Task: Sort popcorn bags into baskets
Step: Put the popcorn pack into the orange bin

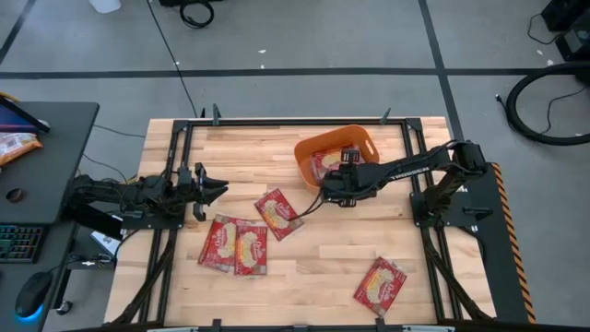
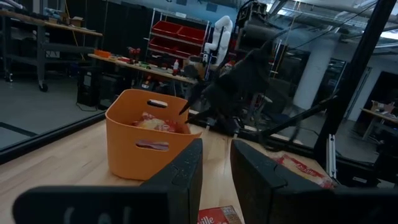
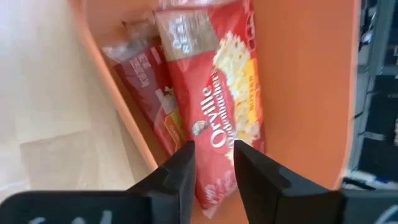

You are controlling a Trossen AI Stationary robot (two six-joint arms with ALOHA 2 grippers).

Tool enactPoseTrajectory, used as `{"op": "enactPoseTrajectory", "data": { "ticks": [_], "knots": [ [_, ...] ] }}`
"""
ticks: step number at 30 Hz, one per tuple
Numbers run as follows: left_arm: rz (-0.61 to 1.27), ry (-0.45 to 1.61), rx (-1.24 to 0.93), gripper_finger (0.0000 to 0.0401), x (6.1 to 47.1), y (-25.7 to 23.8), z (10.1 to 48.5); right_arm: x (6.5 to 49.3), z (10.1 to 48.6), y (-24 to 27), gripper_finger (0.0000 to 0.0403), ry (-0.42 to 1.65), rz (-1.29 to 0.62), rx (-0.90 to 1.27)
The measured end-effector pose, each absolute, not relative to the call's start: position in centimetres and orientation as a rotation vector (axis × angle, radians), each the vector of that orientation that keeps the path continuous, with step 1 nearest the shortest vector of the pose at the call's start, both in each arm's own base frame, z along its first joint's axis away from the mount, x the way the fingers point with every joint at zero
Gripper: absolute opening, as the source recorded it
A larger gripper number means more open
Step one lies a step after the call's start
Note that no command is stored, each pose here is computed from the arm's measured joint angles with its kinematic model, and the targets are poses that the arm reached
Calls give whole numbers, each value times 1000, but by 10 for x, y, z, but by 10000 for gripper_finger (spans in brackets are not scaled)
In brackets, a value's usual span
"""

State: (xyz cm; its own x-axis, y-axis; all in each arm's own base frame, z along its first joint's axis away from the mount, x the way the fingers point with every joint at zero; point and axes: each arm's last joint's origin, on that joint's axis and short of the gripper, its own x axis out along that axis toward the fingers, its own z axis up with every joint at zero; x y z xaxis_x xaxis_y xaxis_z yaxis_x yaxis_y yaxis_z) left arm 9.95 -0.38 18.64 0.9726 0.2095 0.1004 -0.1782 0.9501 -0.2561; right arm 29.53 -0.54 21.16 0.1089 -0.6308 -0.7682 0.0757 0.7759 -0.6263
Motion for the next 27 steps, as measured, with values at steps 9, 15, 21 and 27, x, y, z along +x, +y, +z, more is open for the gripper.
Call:
{"op": "enactPoseTrajectory", "data": {
  "ticks": [9, 15, 21, 27],
  "knots": [
    [198, -127, -249, 87, 99, -4, 186, 325, 264, 33, 119, 1099, -471, -463],
    [198, -127, -249, 87, 99, -4, 186, 342, 266, 71, 119, 922, -317, -533],
    [200, -132, -250, 87, 99, -4, 187, 362, 245, 93, 119, 849, -242, -433],
    [221, -134, -251, 87, 99, -3, 187, 385, 215, 97, 119, 937, -163, -309]
  ]
}}
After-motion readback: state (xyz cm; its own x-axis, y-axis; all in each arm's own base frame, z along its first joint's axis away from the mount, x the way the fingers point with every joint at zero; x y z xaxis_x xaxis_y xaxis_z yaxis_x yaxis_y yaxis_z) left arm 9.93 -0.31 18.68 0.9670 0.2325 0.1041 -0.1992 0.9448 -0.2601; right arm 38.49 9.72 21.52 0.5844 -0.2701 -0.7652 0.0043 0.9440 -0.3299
